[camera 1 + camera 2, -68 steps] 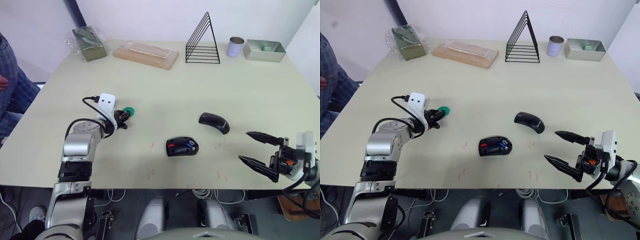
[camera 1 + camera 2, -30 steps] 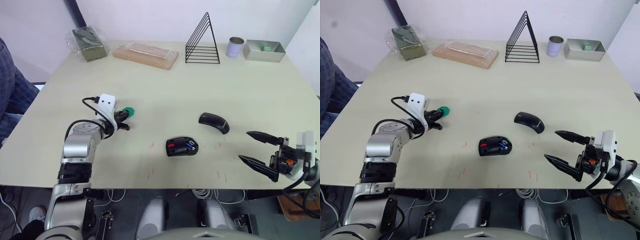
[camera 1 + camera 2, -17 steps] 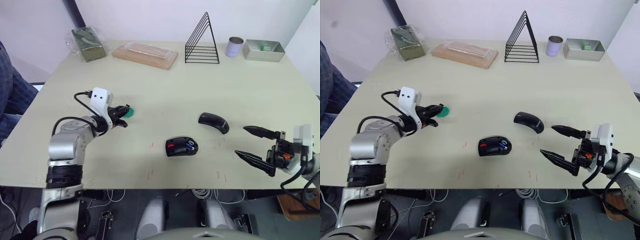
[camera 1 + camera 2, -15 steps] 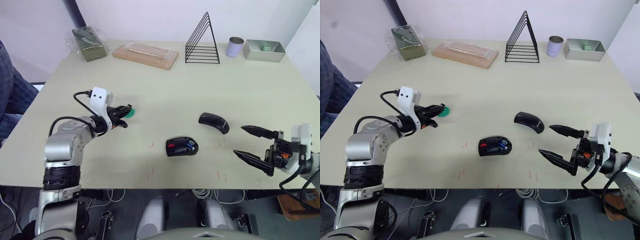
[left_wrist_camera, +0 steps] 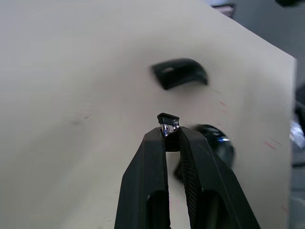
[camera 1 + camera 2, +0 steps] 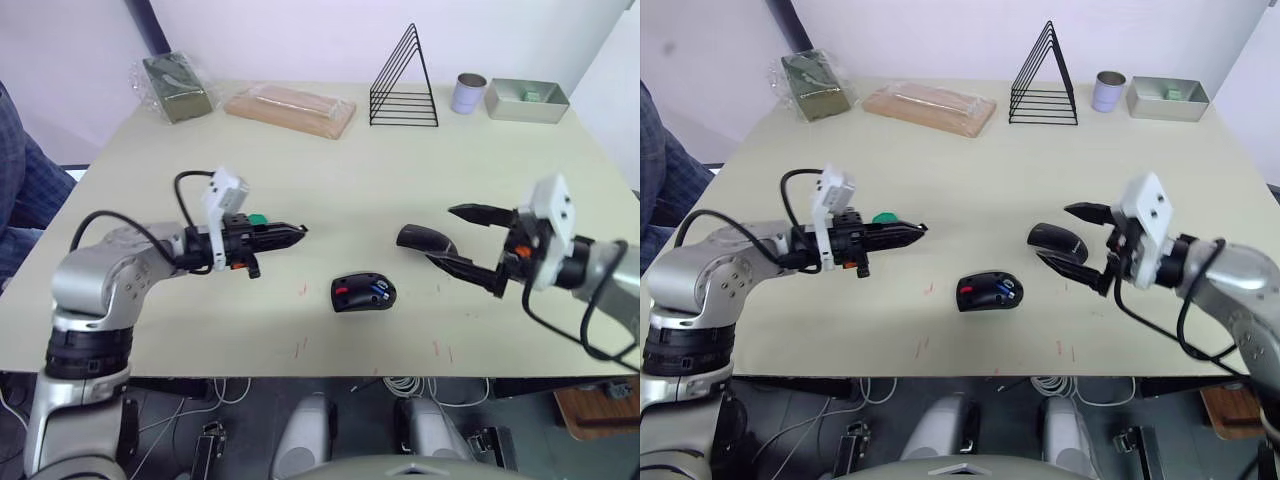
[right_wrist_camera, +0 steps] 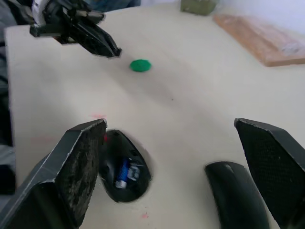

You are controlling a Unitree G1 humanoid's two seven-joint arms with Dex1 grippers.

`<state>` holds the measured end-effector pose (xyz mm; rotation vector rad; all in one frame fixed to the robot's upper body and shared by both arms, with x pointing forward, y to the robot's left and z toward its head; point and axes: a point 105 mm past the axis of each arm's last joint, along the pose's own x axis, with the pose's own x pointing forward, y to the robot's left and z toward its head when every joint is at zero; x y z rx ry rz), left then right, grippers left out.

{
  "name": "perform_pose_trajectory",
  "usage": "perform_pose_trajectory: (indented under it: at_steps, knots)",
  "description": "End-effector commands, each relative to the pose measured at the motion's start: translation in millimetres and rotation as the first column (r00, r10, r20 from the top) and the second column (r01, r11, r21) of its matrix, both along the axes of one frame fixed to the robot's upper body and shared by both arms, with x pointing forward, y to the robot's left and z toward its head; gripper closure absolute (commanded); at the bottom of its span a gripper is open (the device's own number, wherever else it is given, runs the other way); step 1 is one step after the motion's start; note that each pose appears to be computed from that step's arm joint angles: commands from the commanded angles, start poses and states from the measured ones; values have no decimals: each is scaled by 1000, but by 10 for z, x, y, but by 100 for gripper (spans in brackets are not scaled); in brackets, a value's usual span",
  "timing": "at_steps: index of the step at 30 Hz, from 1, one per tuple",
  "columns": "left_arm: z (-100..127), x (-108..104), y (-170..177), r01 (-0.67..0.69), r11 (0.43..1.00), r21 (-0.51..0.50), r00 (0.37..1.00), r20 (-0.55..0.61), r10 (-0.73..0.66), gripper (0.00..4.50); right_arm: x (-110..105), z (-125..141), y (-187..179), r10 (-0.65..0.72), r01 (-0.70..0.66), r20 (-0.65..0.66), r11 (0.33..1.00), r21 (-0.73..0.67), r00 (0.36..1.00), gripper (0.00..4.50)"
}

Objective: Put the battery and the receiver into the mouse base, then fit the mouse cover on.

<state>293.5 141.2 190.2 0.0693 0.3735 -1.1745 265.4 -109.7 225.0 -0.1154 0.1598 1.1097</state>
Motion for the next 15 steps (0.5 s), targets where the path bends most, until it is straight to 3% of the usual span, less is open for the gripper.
perform_pose_trajectory:
  at_steps: [1,5,12,15]
  knots:
    - [170,-153,-263,177,984,0,984,31,-177,444,24,56,106,29,-30,-161,1000,-1,986,0]
    - [251,-240,-474,303,953,13,951,51,-304,444,102,110,221,37,-39,-322,999,0,946,0]
    - [385,-282,-630,392,919,48,909,133,-395,444,22,163,331,103,-108,-461,994,16,881,0]
    - [404,-275,-625,394,917,66,903,158,-400,449,-48,133,357,122,-127,-502,992,24,856,76]
